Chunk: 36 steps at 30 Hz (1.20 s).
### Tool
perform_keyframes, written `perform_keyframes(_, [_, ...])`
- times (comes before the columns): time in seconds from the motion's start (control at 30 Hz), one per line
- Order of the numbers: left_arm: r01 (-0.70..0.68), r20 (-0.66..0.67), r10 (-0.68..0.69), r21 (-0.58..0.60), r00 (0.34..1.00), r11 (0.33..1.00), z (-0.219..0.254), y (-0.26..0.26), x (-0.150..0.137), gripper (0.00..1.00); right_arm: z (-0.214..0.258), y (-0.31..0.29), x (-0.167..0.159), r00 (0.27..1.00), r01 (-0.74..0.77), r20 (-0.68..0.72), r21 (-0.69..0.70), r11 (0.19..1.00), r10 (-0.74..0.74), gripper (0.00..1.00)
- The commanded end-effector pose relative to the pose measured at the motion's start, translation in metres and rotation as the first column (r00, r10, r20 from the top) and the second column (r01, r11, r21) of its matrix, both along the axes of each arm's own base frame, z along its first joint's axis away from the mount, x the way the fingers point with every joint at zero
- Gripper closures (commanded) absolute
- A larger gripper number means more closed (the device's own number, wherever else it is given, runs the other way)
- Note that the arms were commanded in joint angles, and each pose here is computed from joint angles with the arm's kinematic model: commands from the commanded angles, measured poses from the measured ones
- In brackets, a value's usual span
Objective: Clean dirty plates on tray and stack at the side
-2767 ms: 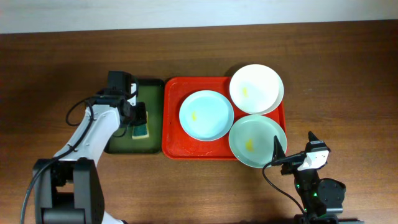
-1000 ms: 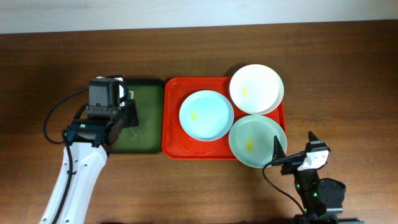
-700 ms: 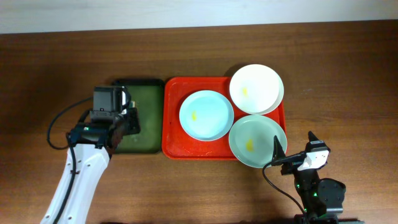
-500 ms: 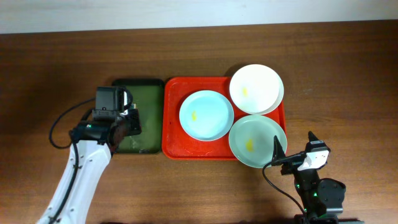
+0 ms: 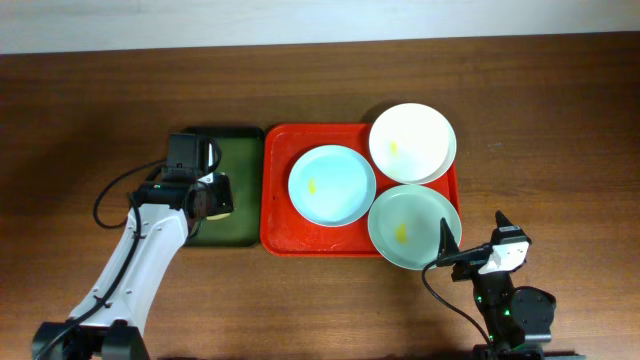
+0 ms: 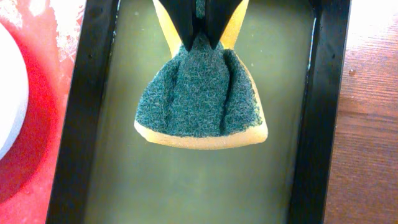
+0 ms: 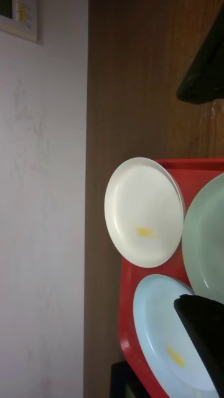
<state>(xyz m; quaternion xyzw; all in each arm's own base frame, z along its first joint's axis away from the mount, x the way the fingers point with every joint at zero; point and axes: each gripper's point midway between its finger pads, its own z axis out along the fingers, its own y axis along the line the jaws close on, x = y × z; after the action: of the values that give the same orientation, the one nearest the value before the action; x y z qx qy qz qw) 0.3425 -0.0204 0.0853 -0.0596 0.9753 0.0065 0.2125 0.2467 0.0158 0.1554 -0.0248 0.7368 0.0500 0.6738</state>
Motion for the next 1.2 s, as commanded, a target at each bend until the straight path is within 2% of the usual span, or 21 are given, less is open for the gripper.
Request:
perform_keyframes(0.0, [-0.008,0.013,0.008,-0.017,1.0,1.0,0.0,-0.002,0.003,1.0,-0.003,0.001,0.0,1.0,-0.006,-0.008,0.012,1.0,0.006,0.01])
perform_keyframes(0.53, [-0.013,0.086,0.012,0.012,0.996,1.0,0.008,0.003,0.019,1.0,-0.003,0.001,0.0,1.0,-0.008,-0.008,0.012,1.0,0.008,0.02])
perform_keyframes(0.67, [0.004,0.123,-0.006,0.017,0.992,1.0,0.026,0.001,0.03,1.0,-0.003,0.001,0.0,1.0,-0.008,-0.008,0.012,1.0,0.008,0.01])
perform_keyframes(0.77, [0.014,0.151,-0.014,0.001,0.988,1.0,0.04,-0.003,0.038,1.0,-0.003,0.001,0.0,1.0,-0.008,-0.008,0.012,1.0,0.008,0.01])
perform_keyframes(1.07, [0.072,0.136,-0.06,-0.084,0.989,0.994,0.038,-0.022,0.034,1.0,-0.003,0.001,0.0,1.0,-0.008,-0.008,0.012,1.0,0.008,0.01])
perform_keyframes(1.13, [0.076,0.135,-0.064,-0.09,0.989,0.993,0.038,-0.023,0.034,1.0,0.017,-0.026,0.002,0.987,0.145,0.084,-0.088,0.986,-0.138,0.01])
perform_keyframes(1.17, [0.076,0.135,-0.064,-0.09,0.989,0.993,0.038,-0.023,0.034,1.0,0.024,-0.015,0.002,0.991,0.085,0.103,0.002,0.996,-0.085,0.02])
